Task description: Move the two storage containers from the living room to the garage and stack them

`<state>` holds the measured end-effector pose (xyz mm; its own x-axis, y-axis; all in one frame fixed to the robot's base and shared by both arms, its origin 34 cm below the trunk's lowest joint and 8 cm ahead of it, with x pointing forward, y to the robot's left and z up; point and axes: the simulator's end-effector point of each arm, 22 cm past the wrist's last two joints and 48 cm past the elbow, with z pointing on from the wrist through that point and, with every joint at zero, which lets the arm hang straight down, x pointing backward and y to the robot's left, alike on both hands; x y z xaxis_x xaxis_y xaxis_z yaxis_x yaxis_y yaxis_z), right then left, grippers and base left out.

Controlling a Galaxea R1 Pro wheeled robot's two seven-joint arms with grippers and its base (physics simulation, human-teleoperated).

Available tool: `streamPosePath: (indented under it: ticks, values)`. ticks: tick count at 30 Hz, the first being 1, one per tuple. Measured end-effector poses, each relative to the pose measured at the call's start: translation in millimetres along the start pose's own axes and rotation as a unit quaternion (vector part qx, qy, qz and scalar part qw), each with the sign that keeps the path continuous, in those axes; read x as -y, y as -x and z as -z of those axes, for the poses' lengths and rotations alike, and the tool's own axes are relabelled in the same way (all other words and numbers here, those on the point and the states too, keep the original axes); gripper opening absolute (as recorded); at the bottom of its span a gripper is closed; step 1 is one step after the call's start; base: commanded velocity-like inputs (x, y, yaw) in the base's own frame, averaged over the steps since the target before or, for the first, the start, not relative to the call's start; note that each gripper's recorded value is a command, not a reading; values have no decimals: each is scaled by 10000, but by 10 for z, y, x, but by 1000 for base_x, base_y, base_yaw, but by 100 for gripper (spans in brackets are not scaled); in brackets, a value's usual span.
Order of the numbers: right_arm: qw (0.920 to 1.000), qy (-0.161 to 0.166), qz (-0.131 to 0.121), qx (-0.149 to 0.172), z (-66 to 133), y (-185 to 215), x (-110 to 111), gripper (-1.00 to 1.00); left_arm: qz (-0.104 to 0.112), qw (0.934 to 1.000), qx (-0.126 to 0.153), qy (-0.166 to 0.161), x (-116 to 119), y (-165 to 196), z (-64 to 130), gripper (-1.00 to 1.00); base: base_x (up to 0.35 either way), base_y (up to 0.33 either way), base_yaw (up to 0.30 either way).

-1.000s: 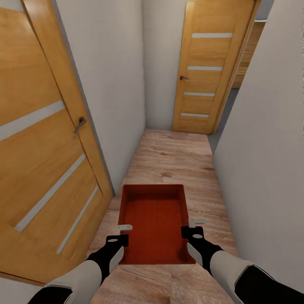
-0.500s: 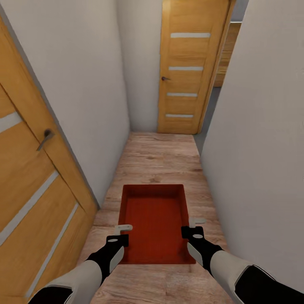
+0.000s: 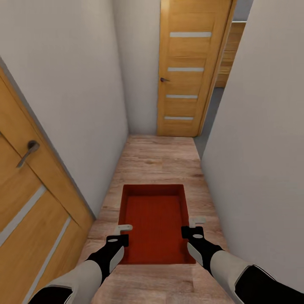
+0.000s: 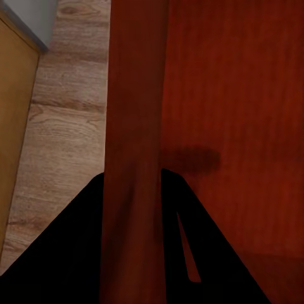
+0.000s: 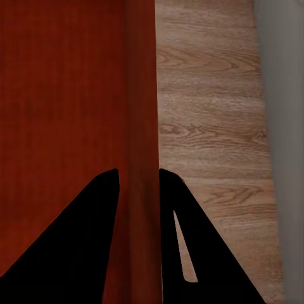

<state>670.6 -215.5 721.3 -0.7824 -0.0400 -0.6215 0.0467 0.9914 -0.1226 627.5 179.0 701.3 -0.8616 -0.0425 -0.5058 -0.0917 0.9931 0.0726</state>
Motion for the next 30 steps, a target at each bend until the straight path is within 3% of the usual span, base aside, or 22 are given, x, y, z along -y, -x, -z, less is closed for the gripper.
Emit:
streamPosePath:
  ticks: [30]
  values:
    - [10000, 0, 0, -1, 0, -1, 0, -100, -1, 10000, -1, 0, 0, 0, 0, -100, 325, 0, 0]
